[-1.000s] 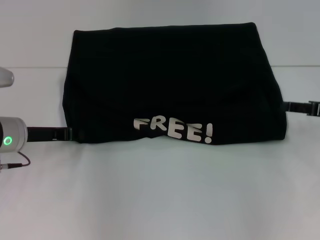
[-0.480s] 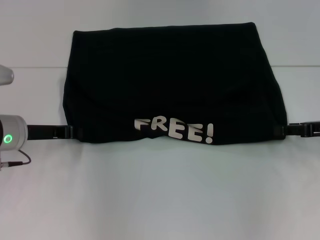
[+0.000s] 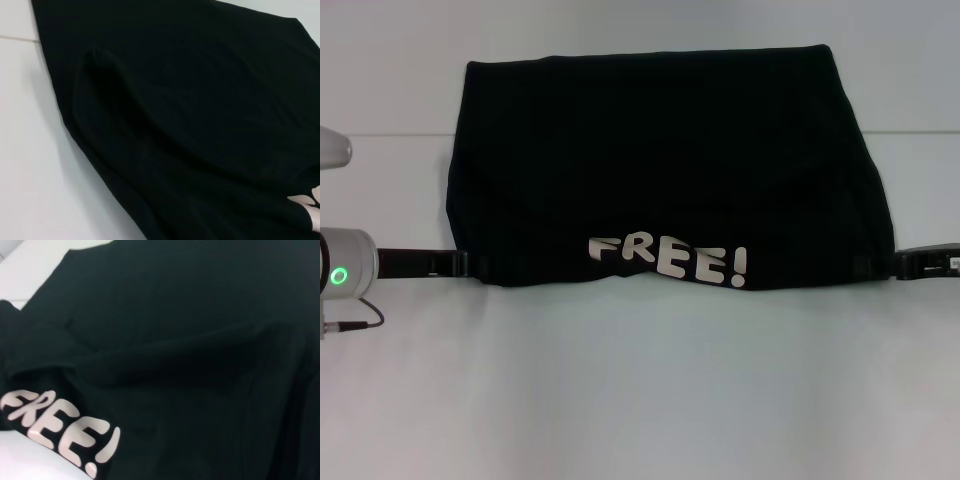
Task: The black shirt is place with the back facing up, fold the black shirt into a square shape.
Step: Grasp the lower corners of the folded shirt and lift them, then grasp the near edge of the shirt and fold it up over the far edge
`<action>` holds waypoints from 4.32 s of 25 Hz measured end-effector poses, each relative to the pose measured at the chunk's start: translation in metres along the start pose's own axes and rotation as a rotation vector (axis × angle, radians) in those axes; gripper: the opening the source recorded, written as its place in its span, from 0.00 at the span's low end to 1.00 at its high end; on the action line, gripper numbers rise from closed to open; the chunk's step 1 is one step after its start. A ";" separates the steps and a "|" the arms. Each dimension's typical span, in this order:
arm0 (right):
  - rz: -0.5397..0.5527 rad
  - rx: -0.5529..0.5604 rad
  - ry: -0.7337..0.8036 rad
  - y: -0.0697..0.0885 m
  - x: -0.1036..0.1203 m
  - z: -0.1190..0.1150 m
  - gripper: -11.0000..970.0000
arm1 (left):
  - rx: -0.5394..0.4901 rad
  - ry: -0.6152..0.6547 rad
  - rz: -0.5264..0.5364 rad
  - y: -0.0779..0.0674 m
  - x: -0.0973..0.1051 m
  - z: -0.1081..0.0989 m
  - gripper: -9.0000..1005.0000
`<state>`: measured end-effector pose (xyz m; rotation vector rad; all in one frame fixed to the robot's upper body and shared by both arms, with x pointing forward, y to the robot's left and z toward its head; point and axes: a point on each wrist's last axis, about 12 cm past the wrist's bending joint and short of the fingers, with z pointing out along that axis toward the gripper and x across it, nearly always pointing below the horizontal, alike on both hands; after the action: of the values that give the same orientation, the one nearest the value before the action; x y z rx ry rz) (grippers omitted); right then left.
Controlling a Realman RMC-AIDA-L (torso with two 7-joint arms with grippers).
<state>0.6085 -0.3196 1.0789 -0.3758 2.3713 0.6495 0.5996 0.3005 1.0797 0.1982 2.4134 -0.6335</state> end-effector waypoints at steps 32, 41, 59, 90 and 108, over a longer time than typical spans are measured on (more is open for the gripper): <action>0.026 -0.022 -0.014 -0.019 0.017 -0.030 0.06 | 0.002 0.048 0.027 0.017 0.006 -0.030 0.01; 0.028 -0.106 0.062 -0.019 0.040 -0.048 0.06 | 0.115 0.132 0.048 0.007 0.017 -0.047 0.01; -0.010 -0.245 0.190 -0.016 0.102 -0.103 0.06 | 0.376 0.267 0.000 0.008 0.077 -0.099 0.01; -0.046 -0.404 0.147 -0.005 0.101 -0.124 0.06 | 0.487 0.241 0.053 0.000 0.036 -0.108 0.01; -0.064 -0.103 -0.129 -0.017 -0.004 -0.047 0.06 | 0.085 -0.056 0.049 0.003 -0.085 -0.033 0.01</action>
<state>0.5952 -0.3587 1.1069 -0.4390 2.2010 0.7450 0.6499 0.3199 1.1529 0.2709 2.3230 -0.7106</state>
